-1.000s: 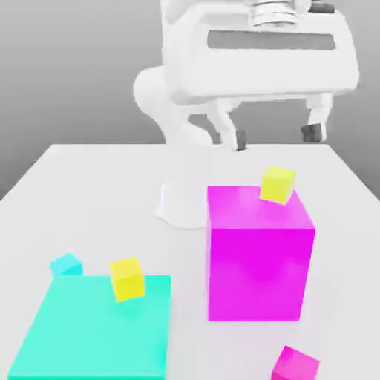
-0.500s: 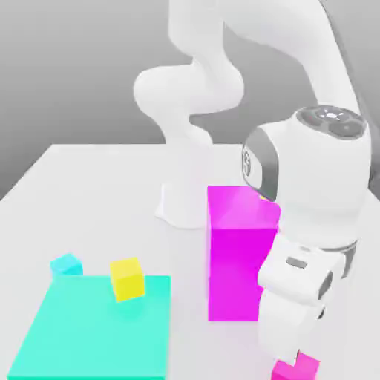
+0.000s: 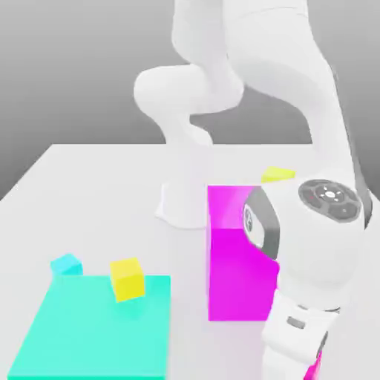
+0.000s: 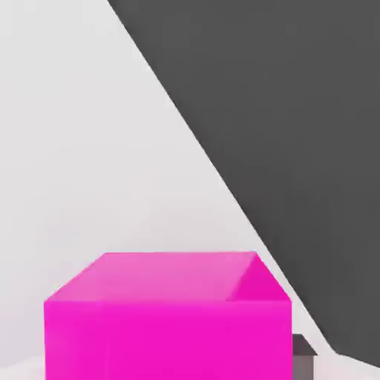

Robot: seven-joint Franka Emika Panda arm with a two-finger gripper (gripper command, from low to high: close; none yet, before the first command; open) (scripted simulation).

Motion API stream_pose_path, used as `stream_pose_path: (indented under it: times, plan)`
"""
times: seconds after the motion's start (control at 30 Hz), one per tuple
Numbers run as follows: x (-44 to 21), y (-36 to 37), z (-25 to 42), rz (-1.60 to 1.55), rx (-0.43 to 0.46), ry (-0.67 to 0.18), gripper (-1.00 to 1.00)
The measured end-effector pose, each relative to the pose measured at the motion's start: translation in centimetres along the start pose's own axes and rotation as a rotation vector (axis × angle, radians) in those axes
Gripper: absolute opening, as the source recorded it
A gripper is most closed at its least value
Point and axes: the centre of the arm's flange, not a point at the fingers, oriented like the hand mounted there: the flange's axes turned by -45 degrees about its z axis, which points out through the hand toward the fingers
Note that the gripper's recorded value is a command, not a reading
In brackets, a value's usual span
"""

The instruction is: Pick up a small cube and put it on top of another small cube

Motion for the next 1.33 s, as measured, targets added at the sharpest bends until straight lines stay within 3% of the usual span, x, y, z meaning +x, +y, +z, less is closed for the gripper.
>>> stream_pose_path:
  times: [0.43,0.8,1.03,1.2,1.23,1.33]
  plan:
    - [-1.7,-8.0,-14.3,-0.069,0.07,0.043,-1.0]
    - [-7.2,-15.3,-22.8,-0.126,0.058,0.034,-1.0]
    - [-11.8,-19.7,-26.0,-0.146,0.015,0.008,-1.0]
    - [-12.7,-20.4,-21.3,-0.147,0.004,0.002,-1.0]
    - [-12.8,-20.5,-20.4,-0.147,0.004,0.002,1.0]
    - [-12.8,-20.5,-20.4,-0.147,0.004,0.002,1.0]
